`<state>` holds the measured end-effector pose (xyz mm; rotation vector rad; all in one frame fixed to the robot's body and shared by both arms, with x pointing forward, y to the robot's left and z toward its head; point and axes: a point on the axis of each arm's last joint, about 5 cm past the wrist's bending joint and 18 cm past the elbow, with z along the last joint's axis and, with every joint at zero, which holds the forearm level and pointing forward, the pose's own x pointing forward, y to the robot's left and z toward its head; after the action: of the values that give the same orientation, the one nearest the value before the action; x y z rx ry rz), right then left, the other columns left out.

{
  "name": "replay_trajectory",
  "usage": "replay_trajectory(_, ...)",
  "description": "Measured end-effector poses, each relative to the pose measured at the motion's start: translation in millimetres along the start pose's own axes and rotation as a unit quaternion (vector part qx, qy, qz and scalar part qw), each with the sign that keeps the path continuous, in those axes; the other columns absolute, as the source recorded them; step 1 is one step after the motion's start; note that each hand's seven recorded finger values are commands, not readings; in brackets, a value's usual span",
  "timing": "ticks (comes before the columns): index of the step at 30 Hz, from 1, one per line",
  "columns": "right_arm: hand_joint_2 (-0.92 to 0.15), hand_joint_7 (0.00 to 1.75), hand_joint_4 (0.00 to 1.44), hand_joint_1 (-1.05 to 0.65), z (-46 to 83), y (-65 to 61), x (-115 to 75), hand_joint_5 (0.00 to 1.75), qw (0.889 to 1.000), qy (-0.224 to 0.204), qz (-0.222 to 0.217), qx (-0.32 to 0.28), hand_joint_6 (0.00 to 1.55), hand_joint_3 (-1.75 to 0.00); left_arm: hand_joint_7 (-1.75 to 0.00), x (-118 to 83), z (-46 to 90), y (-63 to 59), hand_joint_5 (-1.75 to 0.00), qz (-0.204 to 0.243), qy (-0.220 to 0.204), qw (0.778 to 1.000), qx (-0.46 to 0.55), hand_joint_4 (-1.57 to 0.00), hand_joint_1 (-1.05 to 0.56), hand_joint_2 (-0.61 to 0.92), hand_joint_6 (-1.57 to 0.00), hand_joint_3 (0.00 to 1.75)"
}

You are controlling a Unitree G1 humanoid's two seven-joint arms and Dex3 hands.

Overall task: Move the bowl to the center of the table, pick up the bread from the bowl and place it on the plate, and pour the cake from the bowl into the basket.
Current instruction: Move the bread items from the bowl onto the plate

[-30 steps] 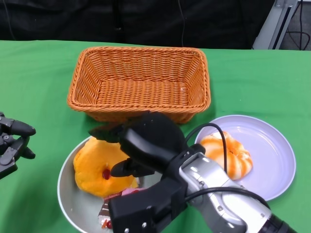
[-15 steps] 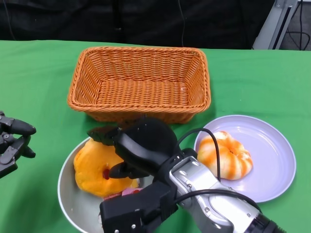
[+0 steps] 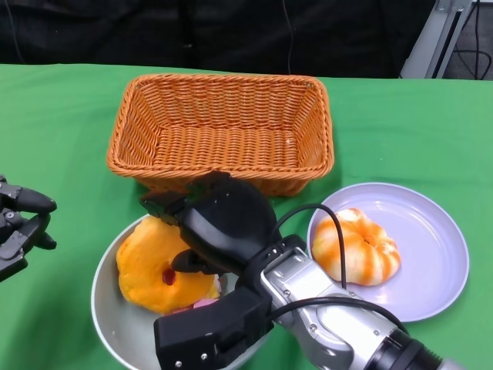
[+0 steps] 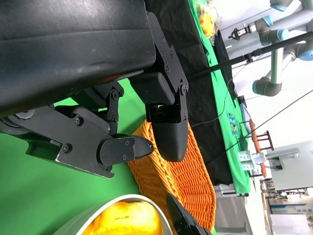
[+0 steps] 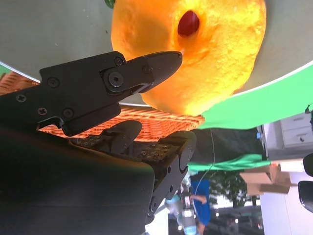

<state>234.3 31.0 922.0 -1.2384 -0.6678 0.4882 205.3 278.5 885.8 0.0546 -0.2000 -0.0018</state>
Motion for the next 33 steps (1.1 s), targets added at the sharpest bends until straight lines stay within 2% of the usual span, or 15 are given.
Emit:
replay_trajectory(10, -0.9, 0.0, 0.51, -0.74, 1.4, 5.8, 2.4, 0.05, 1.0, 0.005, 0.01, -0.005, 0.43, 0.0, -0.89, 0, -0.1, 0.2, -1.28, 0.001, -0.002, 1.0, -0.003, -0.82, -0.09, 0.83, -0.9, 0.5)
replay_trajectory(22, -0.92, 0.0, 0.5, -0.76, 5.4, 5.7, 5.1, 0.04, 1.0, 0.01, 0.022, 0.002, 0.41, -0.01, -0.89, 0, -0.1, 0.1, -1.28, 0.001, -0.002, 1.0, -0.002, -0.83, -0.1, 0.84, -0.9, 0.5)
replay_trajectory(33, -0.92, 0.01, 0.46, -0.76, 11.7, 6.5, 10.1, 0.02, 0.998, 0.008, 0.062, -0.005, 0.36, -0.08, -0.89, 0, 0.1, 0.0, -1.25, 0.0, -0.004, 1.0, 0.001, -0.82, -0.1, 0.83, -0.9, 0.51)
